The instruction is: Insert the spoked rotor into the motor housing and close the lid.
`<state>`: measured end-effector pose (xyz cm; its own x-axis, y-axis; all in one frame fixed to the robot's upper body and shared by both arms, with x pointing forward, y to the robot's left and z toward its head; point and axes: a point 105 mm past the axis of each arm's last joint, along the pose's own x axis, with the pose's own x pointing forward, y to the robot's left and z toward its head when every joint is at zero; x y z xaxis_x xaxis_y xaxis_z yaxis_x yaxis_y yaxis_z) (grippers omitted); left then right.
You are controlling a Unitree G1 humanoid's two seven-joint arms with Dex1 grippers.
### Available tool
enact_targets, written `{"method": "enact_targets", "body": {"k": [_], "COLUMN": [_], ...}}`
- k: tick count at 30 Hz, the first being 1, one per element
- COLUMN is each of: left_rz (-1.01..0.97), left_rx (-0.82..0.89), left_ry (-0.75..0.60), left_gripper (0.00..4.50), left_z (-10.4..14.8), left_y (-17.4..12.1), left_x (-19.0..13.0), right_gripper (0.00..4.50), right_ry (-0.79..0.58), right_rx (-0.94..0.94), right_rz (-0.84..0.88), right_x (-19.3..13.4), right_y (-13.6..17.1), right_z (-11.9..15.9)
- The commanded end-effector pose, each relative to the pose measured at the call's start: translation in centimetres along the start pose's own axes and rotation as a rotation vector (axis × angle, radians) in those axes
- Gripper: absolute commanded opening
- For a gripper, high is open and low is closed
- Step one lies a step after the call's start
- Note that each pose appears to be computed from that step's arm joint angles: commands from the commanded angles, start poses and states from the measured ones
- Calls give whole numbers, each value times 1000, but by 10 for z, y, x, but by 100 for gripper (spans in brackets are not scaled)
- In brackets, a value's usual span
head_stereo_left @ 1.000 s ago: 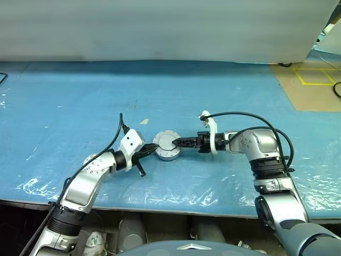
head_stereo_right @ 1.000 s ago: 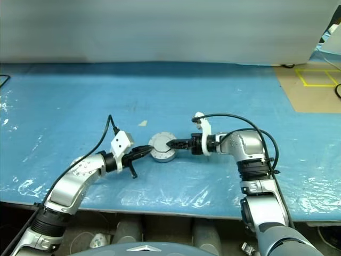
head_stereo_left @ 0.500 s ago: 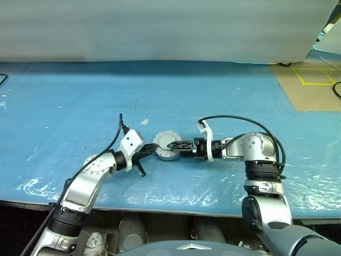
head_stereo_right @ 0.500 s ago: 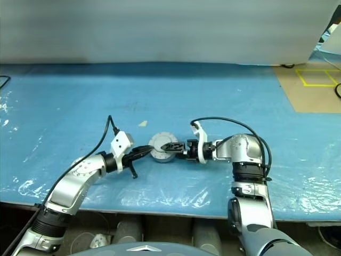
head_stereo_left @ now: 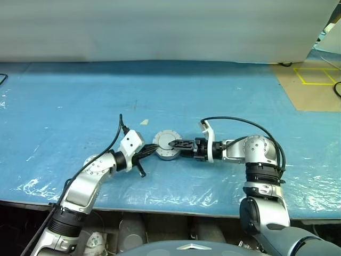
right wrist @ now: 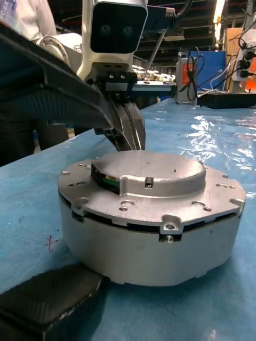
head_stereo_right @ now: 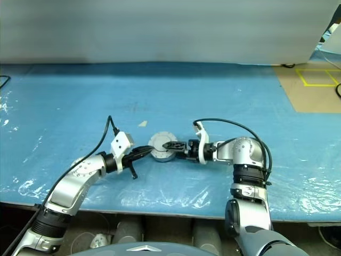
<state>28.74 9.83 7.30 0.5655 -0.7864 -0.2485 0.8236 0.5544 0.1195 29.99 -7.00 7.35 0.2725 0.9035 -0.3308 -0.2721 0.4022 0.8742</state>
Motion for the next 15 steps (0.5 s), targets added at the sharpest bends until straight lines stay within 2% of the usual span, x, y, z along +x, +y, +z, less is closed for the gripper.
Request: {"method": "enact_targets", "body": {"k": [1,6,8,15], "left_rz": [-46,-46,-45,-37], "left_rx": [-64,-66,-66,-64], "left_ry": [123,124,124,122], "left_gripper": [0,0,0,0], "left_z": [-34,-35,-35,-34], "left_y": [-15,-15,-15,-14], "left_x": [4,4,4,3], "right_gripper": [279,128,111,109], "right_ry": [-3,-1,-1,4], "right_rx": [-42,-52,-52,-50], "right_rz": [135,165,172,112], "right_x": [3,2,2,4], "right_y": [25,31,32,24], "right_z": [2,2,1,0]}}
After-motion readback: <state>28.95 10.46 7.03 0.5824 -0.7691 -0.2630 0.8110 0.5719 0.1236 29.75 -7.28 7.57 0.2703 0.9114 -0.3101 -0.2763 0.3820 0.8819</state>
